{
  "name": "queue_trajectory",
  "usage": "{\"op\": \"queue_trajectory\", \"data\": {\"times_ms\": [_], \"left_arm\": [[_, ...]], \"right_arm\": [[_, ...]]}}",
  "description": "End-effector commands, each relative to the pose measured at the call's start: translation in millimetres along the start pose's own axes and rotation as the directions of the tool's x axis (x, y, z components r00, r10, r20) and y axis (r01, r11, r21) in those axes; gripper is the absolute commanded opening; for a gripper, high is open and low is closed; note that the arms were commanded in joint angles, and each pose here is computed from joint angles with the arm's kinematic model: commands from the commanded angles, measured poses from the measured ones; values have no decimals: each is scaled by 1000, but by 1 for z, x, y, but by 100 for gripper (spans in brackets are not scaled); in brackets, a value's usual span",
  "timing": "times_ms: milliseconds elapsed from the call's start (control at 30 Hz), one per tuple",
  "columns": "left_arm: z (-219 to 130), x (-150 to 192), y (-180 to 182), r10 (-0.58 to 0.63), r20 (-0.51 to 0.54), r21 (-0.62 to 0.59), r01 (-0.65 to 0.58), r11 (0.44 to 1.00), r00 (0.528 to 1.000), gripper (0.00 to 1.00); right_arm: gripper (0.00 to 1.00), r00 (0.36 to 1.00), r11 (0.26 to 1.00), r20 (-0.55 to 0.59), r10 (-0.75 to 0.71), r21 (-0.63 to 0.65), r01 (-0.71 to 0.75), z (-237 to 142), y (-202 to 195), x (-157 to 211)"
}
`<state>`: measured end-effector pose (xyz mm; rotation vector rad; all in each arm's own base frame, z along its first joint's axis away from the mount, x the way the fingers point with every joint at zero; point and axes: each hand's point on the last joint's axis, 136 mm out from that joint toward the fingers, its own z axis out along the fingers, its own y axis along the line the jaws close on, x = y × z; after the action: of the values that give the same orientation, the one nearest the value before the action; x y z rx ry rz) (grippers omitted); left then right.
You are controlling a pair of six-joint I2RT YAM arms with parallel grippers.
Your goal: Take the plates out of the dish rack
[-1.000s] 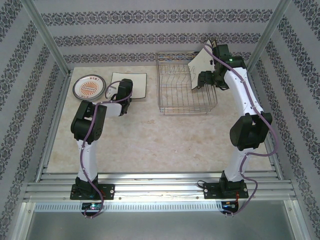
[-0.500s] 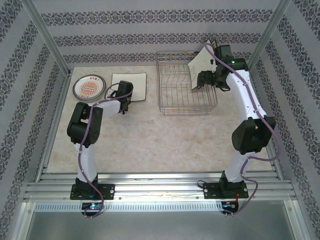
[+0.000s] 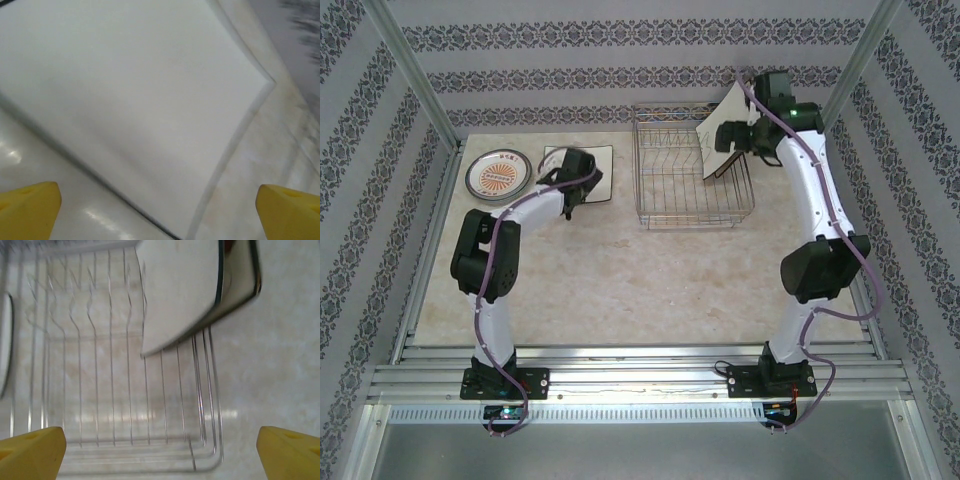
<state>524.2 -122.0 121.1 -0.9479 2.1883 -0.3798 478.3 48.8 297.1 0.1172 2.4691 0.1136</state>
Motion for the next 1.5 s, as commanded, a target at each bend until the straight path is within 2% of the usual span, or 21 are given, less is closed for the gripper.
{"op": "queue_trajectory", "data": {"times_ms": [0, 67, 167, 267, 467, 700, 833, 1267, 1333, 1467], "left_arm": [[-37, -6, -21, 457, -148, 88, -449, 889, 877, 100], [-49, -7, -15, 569, -232, 102, -562, 821, 789, 100], [-63, -13, -4, 648, -312, 100, -654, 750, 695, 100], [-73, -25, -2, 683, -324, 117, -689, 715, 654, 100], [-76, -53, 9, 690, -353, 82, -714, 696, 632, 100], [-65, -67, 25, 658, -394, 49, -699, 713, 642, 100], [-59, -71, 33, 627, -416, 44, -674, 737, 659, 100], [-45, -73, 50, 580, -460, 23, -645, 764, 672, 100], [-43, -73, 50, 577, -461, 25, -640, 768, 674, 100], [-40, -70, 53, 574, -468, 22, -640, 768, 672, 100]], "right_arm": [[98, 999, 998, 40, -28, 53, 26, 6, -12, -23], [98, 996, 997, 79, -46, 64, 41, 10, -12, -40], [98, 991, 994, 114, -65, 94, 54, 27, -15, -58], [98, 983, 989, 164, -84, 135, 62, 46, -17, -74], [98, 981, 989, 175, -88, 135, 64, 82, -15, -83], [97, 985, 991, 161, -54, 132, 33, 111, -18, -79], [97, 987, 994, 159, -30, 106, 13, 124, -13, -78], [98, 989, 999, 145, -22, 37, 17, 155, 9, -71], [96, 989, 999, 147, -29, 37, 24, 156, 13, -71], [82, 987, 998, 157, -45, 54, 37, 158, 17, -71]]}}
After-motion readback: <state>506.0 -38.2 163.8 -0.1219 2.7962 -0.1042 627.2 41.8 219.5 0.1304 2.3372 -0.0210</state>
